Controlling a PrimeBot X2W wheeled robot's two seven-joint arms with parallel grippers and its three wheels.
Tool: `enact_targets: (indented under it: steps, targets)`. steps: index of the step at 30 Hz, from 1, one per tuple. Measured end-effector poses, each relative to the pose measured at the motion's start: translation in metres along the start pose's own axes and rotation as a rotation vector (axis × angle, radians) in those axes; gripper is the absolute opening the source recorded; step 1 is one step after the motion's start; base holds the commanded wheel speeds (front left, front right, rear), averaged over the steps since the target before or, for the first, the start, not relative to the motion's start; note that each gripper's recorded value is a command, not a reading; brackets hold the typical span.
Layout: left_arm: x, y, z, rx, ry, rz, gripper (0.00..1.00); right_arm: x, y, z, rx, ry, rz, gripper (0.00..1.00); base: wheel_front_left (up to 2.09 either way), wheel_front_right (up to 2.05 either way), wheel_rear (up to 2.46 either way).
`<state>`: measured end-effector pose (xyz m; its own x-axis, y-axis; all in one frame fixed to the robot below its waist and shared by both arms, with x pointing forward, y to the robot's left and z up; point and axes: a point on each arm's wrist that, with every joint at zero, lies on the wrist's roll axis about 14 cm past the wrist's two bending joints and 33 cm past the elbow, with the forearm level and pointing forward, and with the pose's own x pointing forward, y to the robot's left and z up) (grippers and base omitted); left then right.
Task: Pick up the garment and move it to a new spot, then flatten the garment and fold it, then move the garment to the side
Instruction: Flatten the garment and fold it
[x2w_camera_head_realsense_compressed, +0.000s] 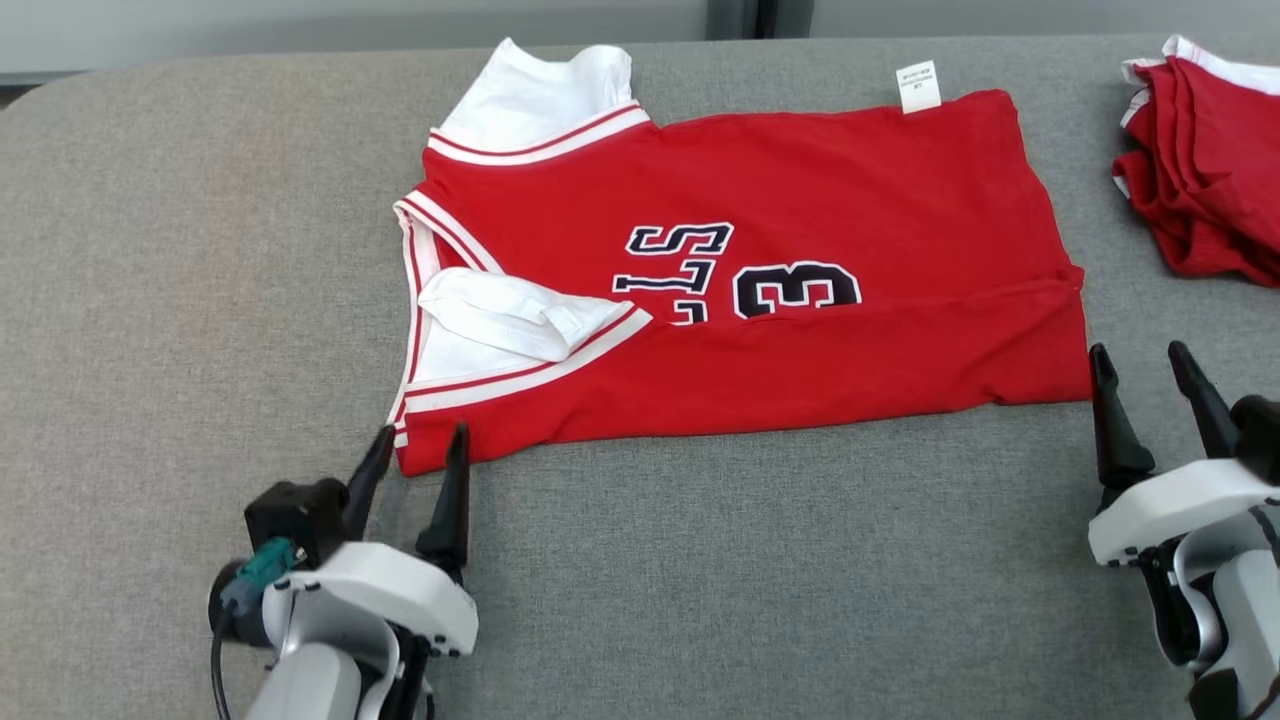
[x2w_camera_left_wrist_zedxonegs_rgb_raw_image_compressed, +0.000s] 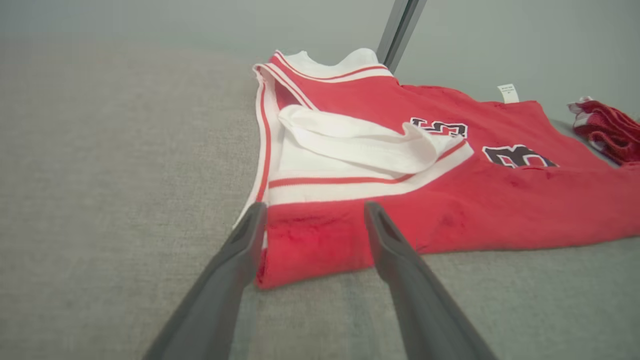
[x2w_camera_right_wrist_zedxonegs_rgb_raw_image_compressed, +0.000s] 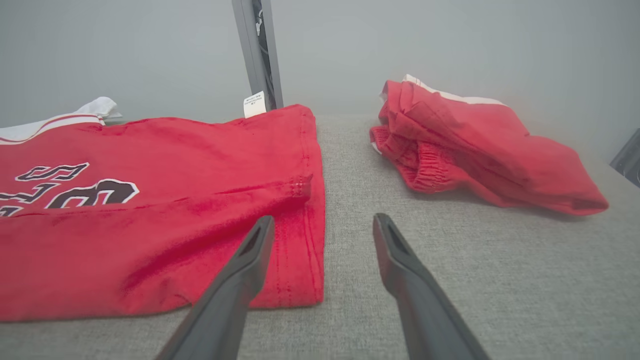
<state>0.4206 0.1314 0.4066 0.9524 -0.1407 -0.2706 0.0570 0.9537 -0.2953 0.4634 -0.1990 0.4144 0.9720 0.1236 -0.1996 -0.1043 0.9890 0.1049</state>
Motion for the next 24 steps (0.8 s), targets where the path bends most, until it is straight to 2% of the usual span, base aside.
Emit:
enact_targets:
  steps: [6,16,17,19,20,21,22,24]
  targets:
    - [-0.015,0.001,-0.019,-0.003,0.127,0.03,1.0,-0.011,0.007,0.003,0.012,-0.018,0.003,1.0,0.0,0.0,0.0]
    - [-0.004,0.006,-0.027,0.024,0.186,0.037,0.99,-0.015,0.009,-0.001,-0.007,-0.005,0.012,1.0,0.0,0.0,0.0]
    - [-0.003,0.006,-0.028,0.027,0.191,0.038,0.94,-0.016,0.008,-0.002,-0.008,-0.003,0.011,1.0,0.0,0.0,0.0]
    - [-0.002,0.007,-0.032,0.031,0.212,0.041,0.67,-0.016,0.006,-0.003,-0.012,0.001,0.009,1.0,0.0,0.0,0.0]
    - [-0.001,0.008,-0.034,0.037,0.221,0.04,0.46,-0.017,0.005,-0.003,-0.01,0.002,0.006,1.0,0.0,0.0,0.0]
    - [0.001,0.008,-0.035,0.045,0.229,0.039,0.29,-0.017,0.004,-0.003,-0.011,0.002,0.005,1.0,0.0,0.0,0.0]
    - [0.0,0.009,-0.037,0.048,0.239,0.04,0.0,-0.017,0.002,-0.002,-0.013,0.002,0.003,1.0,0.0,0.0,0.0]
    - [0.0,0.013,-0.041,0.064,0.256,0.051,0.0,-0.016,0.0,-0.001,-0.017,-0.001,0.0,1.0,0.0,0.0,0.0]
